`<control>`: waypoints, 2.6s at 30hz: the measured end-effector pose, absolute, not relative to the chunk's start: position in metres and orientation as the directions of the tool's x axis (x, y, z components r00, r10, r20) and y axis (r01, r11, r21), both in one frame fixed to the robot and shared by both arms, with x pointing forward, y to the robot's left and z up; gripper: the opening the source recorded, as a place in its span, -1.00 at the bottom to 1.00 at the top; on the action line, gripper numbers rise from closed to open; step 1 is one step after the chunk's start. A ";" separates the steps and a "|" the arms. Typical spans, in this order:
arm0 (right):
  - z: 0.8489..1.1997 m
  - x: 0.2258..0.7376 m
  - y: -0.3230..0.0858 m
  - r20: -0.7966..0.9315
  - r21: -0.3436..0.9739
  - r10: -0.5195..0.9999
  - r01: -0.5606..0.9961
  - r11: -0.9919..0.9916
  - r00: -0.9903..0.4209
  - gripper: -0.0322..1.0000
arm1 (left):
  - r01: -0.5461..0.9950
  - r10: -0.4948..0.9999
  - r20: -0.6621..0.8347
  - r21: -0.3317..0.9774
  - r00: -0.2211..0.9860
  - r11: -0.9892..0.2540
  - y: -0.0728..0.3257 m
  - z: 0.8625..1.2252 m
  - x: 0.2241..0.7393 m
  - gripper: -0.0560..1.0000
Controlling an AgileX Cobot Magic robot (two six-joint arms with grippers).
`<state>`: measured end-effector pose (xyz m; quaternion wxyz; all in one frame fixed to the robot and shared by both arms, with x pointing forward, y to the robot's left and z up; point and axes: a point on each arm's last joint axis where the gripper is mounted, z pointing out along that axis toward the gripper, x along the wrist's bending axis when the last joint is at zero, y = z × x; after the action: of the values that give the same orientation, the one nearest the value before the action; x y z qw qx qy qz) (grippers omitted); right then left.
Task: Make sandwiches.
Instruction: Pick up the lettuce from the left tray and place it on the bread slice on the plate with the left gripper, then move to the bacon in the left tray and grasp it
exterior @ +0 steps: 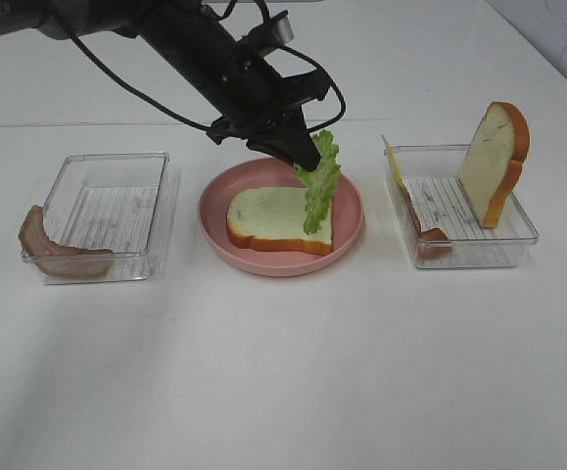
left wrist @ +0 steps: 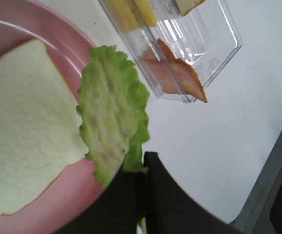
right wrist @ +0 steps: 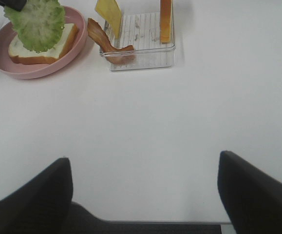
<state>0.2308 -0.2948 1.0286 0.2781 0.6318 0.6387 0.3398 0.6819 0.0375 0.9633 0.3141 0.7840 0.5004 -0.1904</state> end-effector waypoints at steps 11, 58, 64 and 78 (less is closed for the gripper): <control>1.029 0.231 -0.295 0.074 0.786 0.996 0.618 -0.029 -0.047 0.59 | 0.931 0.751 -0.552 0.243 0.363 -0.272 0.064 0.943 0.696 -0.89; 1.029 0.231 -0.295 0.074 0.786 0.996 0.618 -0.029 -0.047 0.59 | 0.909 0.809 -0.428 0.284 0.404 -0.303 0.073 0.928 0.704 -0.15; 1.029 0.231 -0.295 0.074 0.786 0.996 0.618 -0.029 -0.047 0.59 | 0.905 0.813 -0.412 0.287 0.411 -0.313 0.074 0.930 0.704 0.71; 1.029 0.231 -0.295 0.074 0.786 0.996 0.618 -0.029 -0.047 0.59 | 0.899 0.927 -0.118 0.316 0.356 -0.304 0.112 1.024 0.685 0.98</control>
<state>0.2308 -0.2948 1.0286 0.2781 0.6318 0.6387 0.3398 0.6853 0.1121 1.0239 0.1656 0.8064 0.5660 0.0430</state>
